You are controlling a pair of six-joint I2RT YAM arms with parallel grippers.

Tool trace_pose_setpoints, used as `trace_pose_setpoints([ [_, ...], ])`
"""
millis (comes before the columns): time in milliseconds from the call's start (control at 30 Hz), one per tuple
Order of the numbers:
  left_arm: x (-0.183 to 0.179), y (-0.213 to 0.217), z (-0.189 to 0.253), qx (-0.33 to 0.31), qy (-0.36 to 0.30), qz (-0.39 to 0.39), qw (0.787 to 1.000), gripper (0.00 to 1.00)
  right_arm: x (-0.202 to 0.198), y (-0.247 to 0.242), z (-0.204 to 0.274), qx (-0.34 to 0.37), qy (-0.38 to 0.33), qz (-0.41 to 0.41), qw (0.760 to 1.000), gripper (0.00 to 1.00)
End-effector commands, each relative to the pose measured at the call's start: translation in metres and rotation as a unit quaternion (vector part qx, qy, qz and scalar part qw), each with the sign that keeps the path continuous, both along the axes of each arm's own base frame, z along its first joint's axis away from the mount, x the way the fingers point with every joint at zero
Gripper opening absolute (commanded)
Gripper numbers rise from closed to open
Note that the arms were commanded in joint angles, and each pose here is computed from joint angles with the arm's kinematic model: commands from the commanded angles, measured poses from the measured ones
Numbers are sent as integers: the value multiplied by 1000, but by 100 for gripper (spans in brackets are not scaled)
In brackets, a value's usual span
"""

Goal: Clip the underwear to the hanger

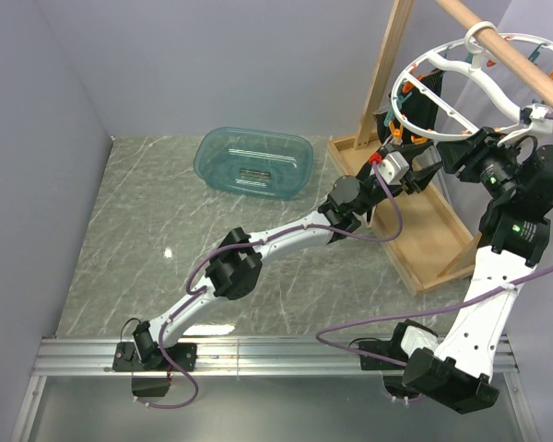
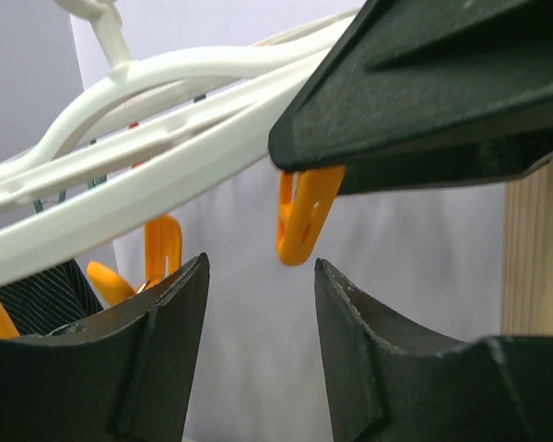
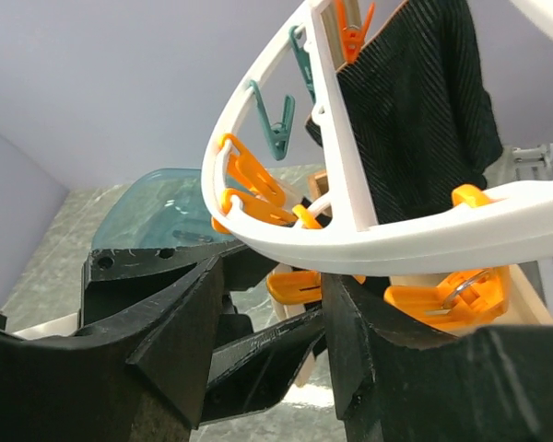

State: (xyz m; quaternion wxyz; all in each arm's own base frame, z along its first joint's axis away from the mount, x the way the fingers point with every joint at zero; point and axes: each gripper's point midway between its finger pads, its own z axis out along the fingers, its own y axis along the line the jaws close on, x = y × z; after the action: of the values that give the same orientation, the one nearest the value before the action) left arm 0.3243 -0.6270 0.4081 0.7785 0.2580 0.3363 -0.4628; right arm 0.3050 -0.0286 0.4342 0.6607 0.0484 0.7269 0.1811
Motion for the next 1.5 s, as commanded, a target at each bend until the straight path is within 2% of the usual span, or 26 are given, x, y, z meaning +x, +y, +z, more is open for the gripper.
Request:
trace_pose_setpoints([
  [0, -18, 10, 39, -43, -34, -6, 998, 56, 1, 3, 8, 4, -18, 15, 1000, 53],
  [333, -21, 10, 41, -49, -38, -11, 998, 56, -1, 11, 4, 19, -11, 34, 999, 50],
  [633, -23, 7, 43, -63, -43, -17, 997, 53, -4, 16, 7, 20, -9, 47, 999, 50],
  [1067, -18, 9, 42, -65, -46, -6, 997, 32, -12, 28, 19, 23, -22, 75, 997, 50],
  [1167, -14, 12, 44, -69, -38, -3, 997, 25, -13, 14, 26, -5, -25, 27, 999, 49],
  [1333, -15, 14, 44, -67, -35, -8, 997, 20, -16, -22, 40, -53, -14, -78, 995, 49],
  [1467, -18, 17, 48, -70, -37, -12, 997, 18, -13, -18, 35, -52, -12, -55, 997, 50],
])
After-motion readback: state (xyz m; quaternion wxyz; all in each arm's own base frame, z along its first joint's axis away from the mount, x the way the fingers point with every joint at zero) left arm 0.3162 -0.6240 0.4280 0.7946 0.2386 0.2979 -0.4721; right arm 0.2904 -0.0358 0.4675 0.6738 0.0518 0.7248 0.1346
